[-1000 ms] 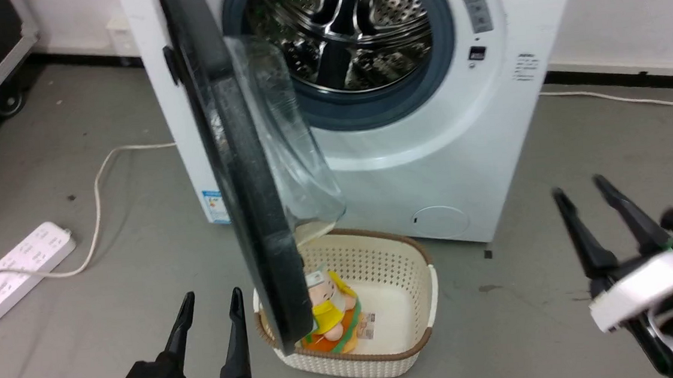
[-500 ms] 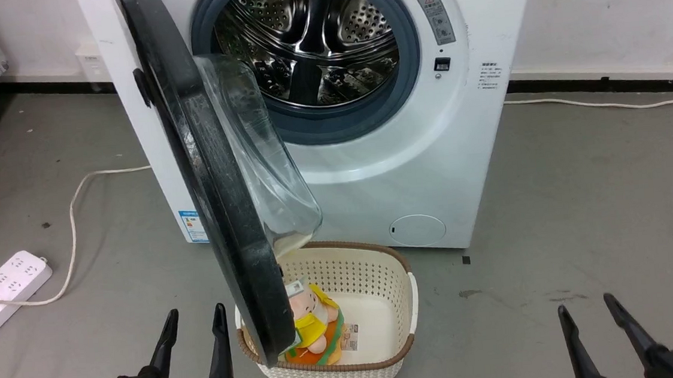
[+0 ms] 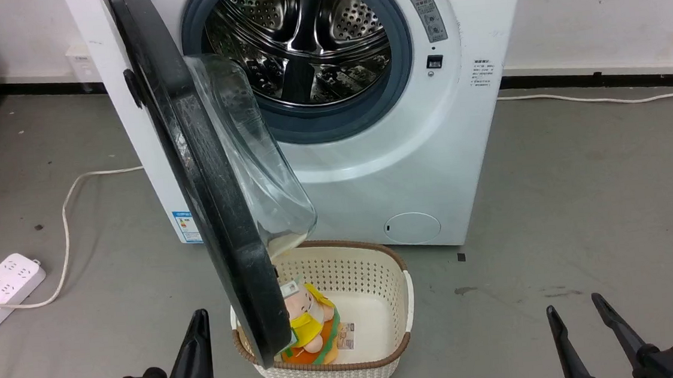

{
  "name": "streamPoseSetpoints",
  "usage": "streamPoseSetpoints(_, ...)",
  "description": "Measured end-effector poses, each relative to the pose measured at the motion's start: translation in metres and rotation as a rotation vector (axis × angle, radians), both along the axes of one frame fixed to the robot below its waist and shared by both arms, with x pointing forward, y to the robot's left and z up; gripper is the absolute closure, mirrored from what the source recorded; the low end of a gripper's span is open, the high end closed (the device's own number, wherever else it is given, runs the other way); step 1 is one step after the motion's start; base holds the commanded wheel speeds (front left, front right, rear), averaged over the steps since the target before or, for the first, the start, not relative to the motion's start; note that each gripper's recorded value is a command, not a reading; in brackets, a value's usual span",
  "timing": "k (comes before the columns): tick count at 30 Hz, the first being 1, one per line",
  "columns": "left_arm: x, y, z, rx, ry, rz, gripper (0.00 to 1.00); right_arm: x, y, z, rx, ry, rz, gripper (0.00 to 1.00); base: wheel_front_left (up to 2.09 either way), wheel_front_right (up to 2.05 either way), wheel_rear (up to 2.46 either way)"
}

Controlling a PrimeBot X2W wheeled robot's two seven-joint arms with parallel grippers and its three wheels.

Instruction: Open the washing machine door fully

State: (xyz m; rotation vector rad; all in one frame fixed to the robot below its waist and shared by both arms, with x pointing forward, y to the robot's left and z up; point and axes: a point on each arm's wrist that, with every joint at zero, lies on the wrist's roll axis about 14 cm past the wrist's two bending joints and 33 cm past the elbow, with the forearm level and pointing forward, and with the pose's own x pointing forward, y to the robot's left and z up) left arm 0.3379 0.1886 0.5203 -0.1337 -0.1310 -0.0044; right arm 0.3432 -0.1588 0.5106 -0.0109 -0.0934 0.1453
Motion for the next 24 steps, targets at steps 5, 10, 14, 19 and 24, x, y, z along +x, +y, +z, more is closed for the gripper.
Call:
streamPoseSetpoints(5, 0.000, 0.011, 0.027, -0.017, -0.083, 0.042, 1.00, 0.000, 0.001, 0.003, 0.003, -0.009, 0.003, 0.00, 0.00, 0.00, 0.00)
streamPoseSetpoints(10, -0.003, 0.024, 0.070, -0.047, -0.219, 0.094, 1.00, -0.001, 0.000, 0.005, 0.006, -0.015, 0.001, 0.00, 0.00, 0.00, 0.00)
streamPoseSetpoints(14, -0.008, 0.009, 0.128, -0.067, -0.402, 0.049, 1.00, -0.001, 0.001, 0.007, 0.012, -0.021, 0.001, 0.00, 0.00, 0.00, 0.00)
streamPoseSetpoints(19, -0.003, -0.051, 0.117, -0.063, -0.362, -0.131, 1.00, -0.002, 0.000, 0.007, 0.015, -0.022, -0.003, 0.00, 0.00, 0.00, 0.00)
streamPoseSetpoints(24, 0.004, -0.086, 0.055, -0.077, -0.159, -0.230, 1.00, -0.004, -0.002, 0.007, 0.025, -0.021, -0.009, 0.00, 0.00, 0.00, 0.00)
